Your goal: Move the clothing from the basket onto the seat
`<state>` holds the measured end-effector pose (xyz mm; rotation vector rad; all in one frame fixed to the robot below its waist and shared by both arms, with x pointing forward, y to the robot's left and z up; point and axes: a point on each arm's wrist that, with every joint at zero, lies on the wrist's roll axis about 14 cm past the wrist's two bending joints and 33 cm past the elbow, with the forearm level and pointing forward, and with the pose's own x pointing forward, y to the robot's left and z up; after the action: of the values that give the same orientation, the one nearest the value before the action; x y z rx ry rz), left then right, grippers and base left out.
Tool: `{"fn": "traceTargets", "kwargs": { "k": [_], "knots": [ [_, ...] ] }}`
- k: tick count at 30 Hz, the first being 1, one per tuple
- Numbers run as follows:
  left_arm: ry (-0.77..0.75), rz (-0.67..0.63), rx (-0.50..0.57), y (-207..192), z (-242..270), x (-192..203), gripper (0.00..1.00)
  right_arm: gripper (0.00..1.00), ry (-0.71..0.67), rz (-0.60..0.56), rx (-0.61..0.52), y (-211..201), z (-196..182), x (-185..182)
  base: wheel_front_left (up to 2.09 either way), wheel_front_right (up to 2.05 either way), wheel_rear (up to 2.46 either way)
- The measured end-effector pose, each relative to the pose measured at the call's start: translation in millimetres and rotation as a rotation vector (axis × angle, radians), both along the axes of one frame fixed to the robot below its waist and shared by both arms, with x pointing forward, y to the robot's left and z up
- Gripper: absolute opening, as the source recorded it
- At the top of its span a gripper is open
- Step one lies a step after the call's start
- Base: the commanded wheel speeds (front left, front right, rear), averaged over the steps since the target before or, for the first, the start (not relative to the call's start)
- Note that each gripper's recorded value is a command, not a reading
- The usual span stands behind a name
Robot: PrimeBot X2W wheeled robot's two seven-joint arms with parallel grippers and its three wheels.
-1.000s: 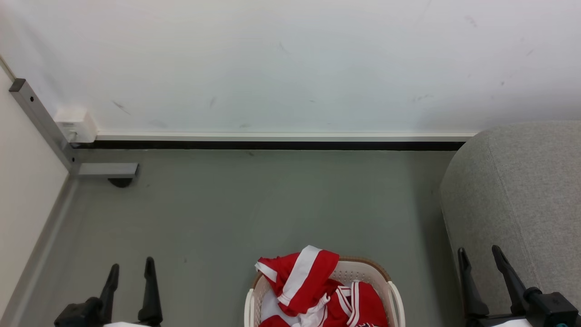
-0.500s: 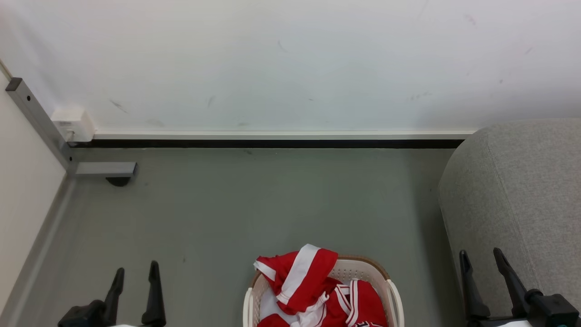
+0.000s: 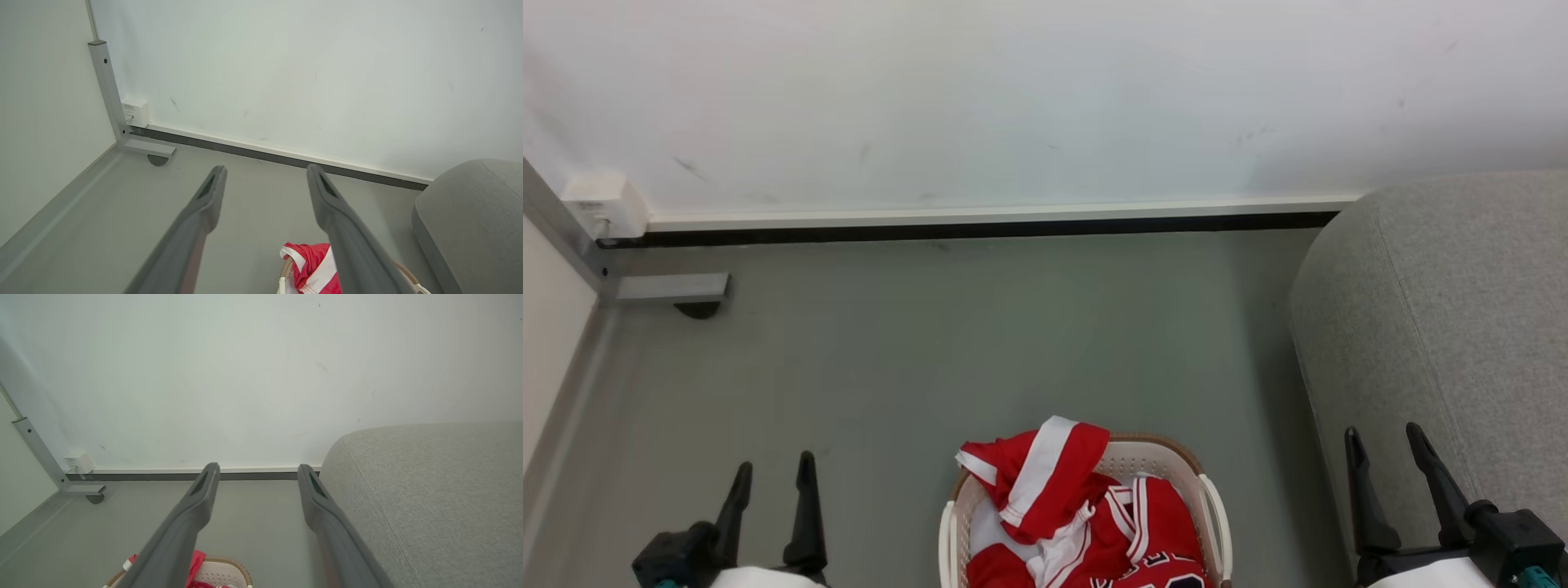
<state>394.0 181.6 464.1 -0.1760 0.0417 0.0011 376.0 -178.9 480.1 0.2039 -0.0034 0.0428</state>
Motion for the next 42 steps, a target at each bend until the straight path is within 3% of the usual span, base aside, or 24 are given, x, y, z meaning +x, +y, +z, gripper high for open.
{"fn": "traceTargets", "kwargs": {
  "k": [7, 14, 22, 31, 42],
  "knots": [
    [0.006, -0.11, 0.012, -34, -7, 29, 1.0, 1.0, 0.0, -0.025, -0.008, -9, -1, 8, 0.0, 0.0, 0.0],
    [0.088, -0.308, 0.046, -98, -42, 64, 1.0, 1.0, -0.005, -0.052, -0.029, -21, -1, 25, 0.0, 0.0, 0.0],
    [0.314, -0.514, 0.135, -159, -118, 88, 1.0, 1.0, 0.002, -0.045, -0.054, -23, -11, 53, 0.0, 0.0, 0.0],
    [0.578, -0.629, 0.22, -186, -210, 78, 1.0, 1.0, 0.039, -0.037, -0.069, -25, -35, 76, 0.0, 0.0, 0.0],
    [0.721, -0.643, 0.28, -196, -267, 85, 1.0, 1.0, 0.087, -0.037, -0.065, -27, -63, 91, 0.0, 0.0, 0.0]
  ]
}}
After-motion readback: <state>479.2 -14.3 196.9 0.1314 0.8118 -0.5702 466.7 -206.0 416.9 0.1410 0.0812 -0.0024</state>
